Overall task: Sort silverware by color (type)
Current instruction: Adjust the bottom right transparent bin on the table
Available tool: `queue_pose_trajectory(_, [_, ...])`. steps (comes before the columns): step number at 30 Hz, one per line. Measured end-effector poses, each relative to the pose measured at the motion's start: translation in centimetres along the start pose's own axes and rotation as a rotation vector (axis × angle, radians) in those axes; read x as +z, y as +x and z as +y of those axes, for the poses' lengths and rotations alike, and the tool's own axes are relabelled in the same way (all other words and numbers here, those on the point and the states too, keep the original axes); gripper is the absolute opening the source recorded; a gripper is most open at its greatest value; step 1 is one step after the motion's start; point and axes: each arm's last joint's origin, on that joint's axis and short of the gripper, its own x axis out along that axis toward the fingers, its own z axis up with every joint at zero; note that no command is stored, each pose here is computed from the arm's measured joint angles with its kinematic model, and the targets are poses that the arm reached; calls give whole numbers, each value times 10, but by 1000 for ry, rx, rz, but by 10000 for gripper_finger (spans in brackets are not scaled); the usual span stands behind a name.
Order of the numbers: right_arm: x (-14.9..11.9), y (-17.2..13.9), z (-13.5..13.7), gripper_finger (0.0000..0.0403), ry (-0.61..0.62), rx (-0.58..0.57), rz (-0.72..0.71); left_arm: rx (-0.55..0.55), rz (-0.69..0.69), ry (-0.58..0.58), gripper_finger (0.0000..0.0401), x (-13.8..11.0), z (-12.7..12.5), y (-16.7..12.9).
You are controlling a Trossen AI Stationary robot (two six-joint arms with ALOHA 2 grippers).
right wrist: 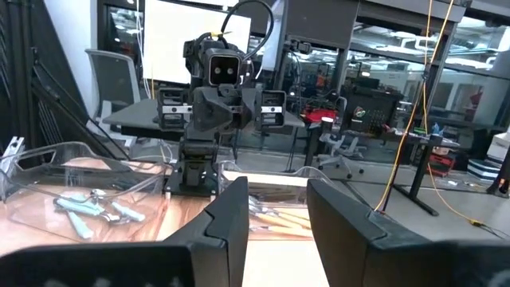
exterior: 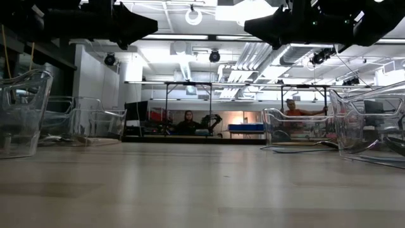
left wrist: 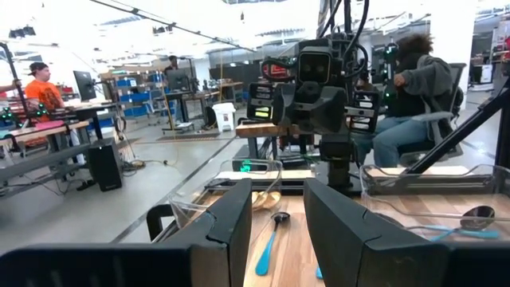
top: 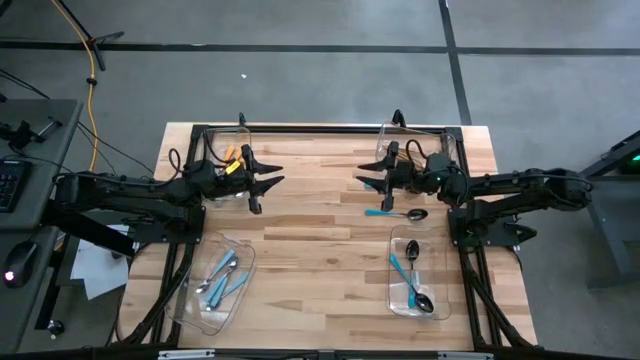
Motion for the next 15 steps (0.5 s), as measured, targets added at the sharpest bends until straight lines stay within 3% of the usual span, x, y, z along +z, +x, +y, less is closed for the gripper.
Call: queue_pose_trajectory(15, [0, 0, 0, 114, 33, -4, 4, -1, 2, -1, 106, 0, 0, 0])
